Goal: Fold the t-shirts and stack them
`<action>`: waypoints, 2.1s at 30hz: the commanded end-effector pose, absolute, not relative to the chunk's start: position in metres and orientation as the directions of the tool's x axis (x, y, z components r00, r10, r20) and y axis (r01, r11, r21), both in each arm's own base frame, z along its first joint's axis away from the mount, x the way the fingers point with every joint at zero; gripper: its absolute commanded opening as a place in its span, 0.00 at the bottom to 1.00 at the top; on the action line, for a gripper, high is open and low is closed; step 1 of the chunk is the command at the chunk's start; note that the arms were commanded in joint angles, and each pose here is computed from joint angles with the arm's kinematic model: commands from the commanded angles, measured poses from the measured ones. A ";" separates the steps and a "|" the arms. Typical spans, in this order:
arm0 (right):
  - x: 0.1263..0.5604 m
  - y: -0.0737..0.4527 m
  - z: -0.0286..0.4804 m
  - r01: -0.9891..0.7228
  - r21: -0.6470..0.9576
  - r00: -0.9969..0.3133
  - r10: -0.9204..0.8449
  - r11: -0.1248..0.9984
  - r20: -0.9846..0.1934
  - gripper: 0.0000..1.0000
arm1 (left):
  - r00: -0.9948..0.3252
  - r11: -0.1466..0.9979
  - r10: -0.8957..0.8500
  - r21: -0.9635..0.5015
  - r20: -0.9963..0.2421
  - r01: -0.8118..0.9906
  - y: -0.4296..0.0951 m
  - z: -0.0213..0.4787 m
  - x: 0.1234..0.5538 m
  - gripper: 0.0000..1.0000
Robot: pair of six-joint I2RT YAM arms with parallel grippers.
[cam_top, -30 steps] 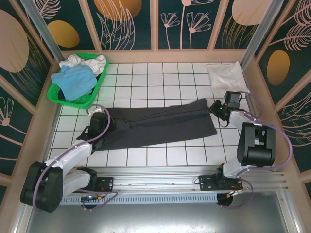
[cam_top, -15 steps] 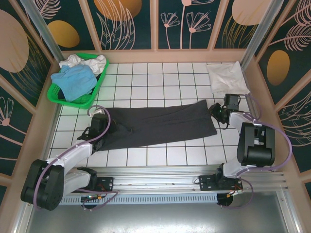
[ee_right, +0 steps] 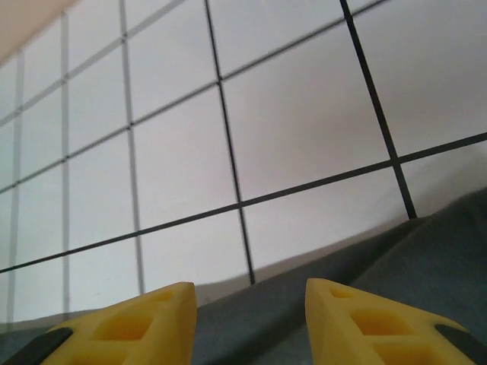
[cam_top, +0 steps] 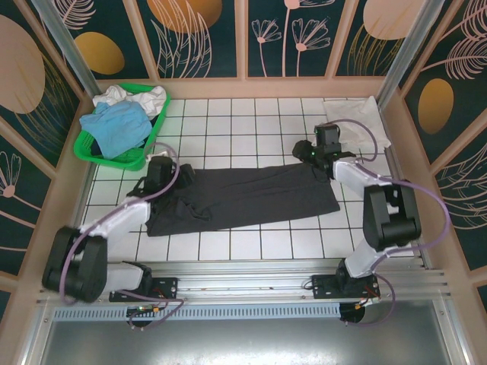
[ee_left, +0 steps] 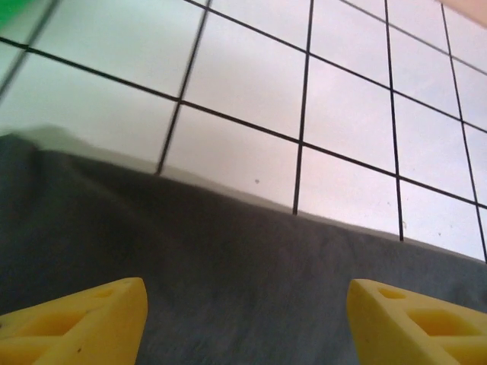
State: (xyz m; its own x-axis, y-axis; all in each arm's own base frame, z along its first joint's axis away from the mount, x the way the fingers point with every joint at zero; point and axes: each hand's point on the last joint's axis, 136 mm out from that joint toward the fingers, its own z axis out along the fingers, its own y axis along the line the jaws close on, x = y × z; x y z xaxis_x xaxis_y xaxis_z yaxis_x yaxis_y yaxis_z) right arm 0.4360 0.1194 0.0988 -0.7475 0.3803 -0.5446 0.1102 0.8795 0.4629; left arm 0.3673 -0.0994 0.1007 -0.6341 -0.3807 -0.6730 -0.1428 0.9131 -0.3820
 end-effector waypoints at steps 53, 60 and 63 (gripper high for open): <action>0.433 0.024 0.038 0.425 0.310 -0.687 0.526 0.850 -0.501 0.05 | -0.728 0.884 -0.465 -0.310 -0.504 -0.349 -0.069 0.000 0.383 0.31; 0.432 0.017 0.069 0.431 0.339 -0.630 0.548 0.836 -0.550 0.00 | -0.722 0.884 -0.467 -0.285 -0.510 -0.370 -0.062 -0.001 0.380 0.20; 0.433 0.012 0.068 0.430 0.355 -0.618 0.557 0.830 -0.555 0.00 | -0.727 0.886 -0.463 -0.281 -0.506 -0.368 -0.062 -0.002 0.381 0.19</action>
